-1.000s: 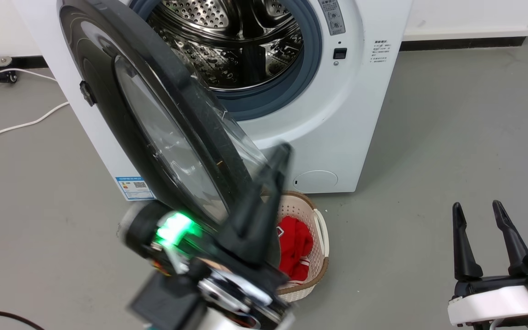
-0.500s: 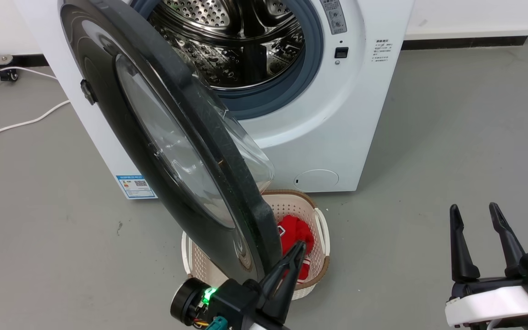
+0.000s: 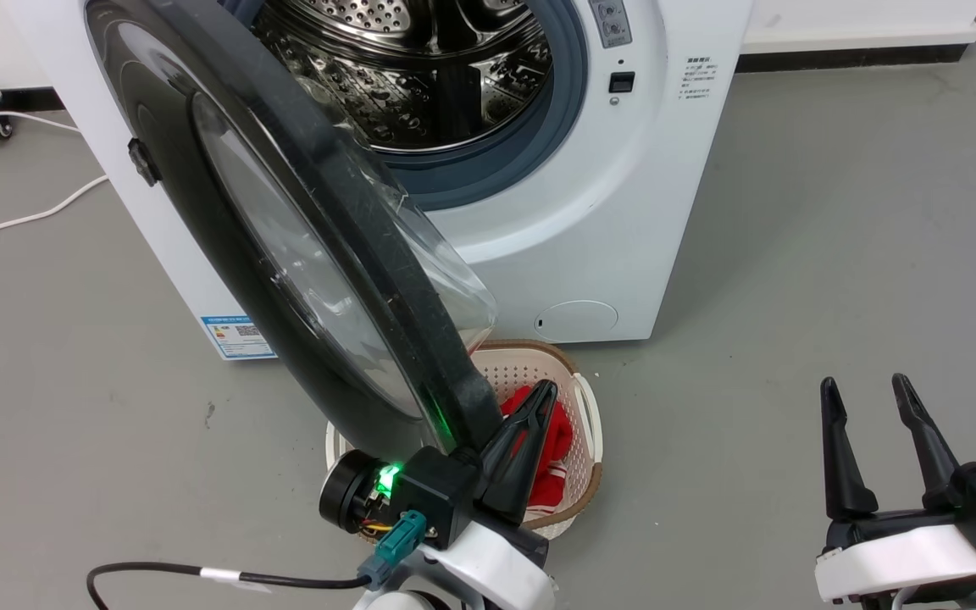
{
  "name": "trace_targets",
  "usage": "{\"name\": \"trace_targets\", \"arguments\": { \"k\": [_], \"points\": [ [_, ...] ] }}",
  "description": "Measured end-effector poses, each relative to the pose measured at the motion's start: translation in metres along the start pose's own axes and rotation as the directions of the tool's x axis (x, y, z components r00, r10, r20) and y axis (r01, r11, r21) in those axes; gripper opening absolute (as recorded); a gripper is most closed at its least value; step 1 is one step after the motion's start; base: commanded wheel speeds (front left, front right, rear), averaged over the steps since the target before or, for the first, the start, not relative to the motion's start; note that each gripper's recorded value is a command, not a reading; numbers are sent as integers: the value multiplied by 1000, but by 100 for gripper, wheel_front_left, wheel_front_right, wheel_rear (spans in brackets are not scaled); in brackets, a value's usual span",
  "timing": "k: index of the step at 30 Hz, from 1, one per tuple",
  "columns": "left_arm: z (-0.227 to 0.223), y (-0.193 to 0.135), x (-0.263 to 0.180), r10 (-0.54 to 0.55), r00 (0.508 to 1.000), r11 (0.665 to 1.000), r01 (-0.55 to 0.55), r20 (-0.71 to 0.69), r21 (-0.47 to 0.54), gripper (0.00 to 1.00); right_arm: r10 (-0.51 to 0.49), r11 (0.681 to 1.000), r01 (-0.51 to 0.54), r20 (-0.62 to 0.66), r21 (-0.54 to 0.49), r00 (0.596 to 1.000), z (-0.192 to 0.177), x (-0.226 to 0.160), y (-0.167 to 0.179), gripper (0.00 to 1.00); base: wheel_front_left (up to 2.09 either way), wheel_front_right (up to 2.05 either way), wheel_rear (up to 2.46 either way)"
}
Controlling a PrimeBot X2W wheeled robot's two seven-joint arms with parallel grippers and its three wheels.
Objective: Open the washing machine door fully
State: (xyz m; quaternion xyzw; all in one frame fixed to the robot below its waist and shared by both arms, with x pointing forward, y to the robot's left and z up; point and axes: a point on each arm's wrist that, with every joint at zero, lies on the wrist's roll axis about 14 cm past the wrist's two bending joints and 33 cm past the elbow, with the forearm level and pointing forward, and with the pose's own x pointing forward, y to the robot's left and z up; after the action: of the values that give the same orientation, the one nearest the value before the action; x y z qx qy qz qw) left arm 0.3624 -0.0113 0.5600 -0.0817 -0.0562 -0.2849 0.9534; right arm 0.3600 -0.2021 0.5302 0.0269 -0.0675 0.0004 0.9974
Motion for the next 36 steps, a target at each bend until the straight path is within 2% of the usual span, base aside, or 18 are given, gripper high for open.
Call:
{"name": "trace_targets", "arguments": {
  "k": [10, 18, 20, 24, 28, 36],
  "points": [
    [-7, 6, -1, 40, 999, 999, -41, -13, -9, 0, -4, 1000, 4, -12, 13, 1000, -4, 0, -1, 100, 0, 0, 0],
    [-7, 22, -27, 131, 991, 991, -131, -23, 3, 0, 21, 999, -21, -20, 24, 1000, -6, 4, 8, 100, 0, 0, 0],
    [-8, 35, -45, 214, 976, 976, -215, -36, -26, 0, 40, 999, -39, -23, 27, 999, -7, 7, 13, 100, 0, 0, 0],
    [-7, 58, -71, 329, 943, 944, -330, -44, -7, 0, 65, 998, -64, -22, 28, 998, -7, 13, 22, 100, 0, 0, 0],
    [-1, 75, -95, 419, 907, 908, -418, -35, 20, 0, 109, 994, -108, -30, 32, 994, -9, 20, 36, 100, 0, 0, 0],
    [10, 106, -139, 578, 816, 815, -576, -10, 57, 0, 211, 977, -209, -36, 50, 977, -13, 35, 72, 100, 0, 0, 0]
  ]
}}
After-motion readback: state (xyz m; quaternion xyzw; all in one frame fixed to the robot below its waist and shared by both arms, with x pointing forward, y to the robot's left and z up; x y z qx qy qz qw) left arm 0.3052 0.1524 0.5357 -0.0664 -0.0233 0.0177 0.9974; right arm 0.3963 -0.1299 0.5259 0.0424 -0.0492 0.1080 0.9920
